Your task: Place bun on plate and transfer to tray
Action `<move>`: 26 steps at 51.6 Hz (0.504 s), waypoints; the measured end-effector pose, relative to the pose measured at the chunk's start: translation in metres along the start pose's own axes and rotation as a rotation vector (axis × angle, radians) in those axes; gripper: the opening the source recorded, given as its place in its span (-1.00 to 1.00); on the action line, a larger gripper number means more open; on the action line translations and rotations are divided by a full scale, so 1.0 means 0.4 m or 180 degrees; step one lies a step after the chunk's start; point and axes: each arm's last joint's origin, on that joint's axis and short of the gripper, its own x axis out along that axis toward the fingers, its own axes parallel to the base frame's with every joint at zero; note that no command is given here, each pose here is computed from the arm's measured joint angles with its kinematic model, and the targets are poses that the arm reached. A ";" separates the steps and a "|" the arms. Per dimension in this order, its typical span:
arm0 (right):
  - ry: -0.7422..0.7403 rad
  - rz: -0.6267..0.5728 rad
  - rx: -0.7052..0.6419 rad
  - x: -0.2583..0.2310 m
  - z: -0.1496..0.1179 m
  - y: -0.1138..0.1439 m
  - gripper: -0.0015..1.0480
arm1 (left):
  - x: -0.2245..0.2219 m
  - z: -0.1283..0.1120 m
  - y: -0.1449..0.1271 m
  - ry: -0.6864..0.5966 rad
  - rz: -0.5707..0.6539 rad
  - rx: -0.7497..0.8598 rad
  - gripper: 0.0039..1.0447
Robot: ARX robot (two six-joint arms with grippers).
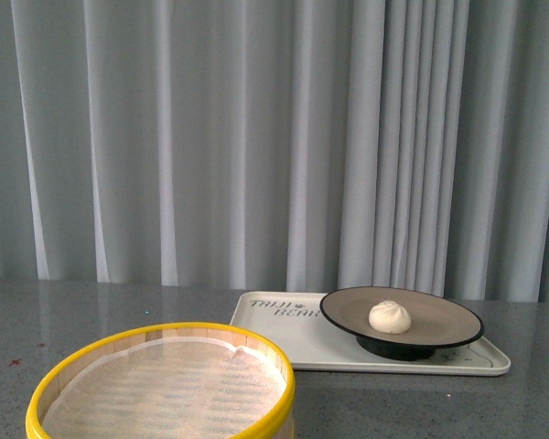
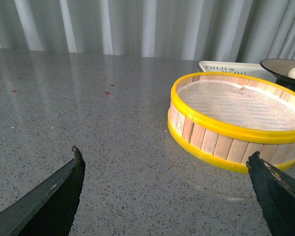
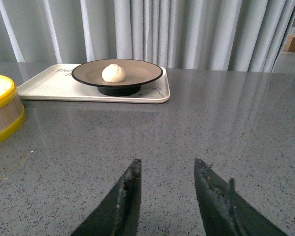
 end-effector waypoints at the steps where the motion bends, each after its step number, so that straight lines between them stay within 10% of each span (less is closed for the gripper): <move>1: 0.0000 0.0000 0.0000 0.000 0.000 0.000 -0.29 | 0.000 0.000 0.000 0.0000 0.0001 0.0000 0.88; 19: 0.0000 0.0000 0.0000 0.000 0.000 0.000 0.82 | 0.000 0.000 0.000 0.0000 0.0001 0.0000 0.88; 26: 0.0000 0.0000 0.0001 0.000 0.000 0.000 0.82 | 0.000 0.000 0.000 0.0000 0.0000 0.0000 0.88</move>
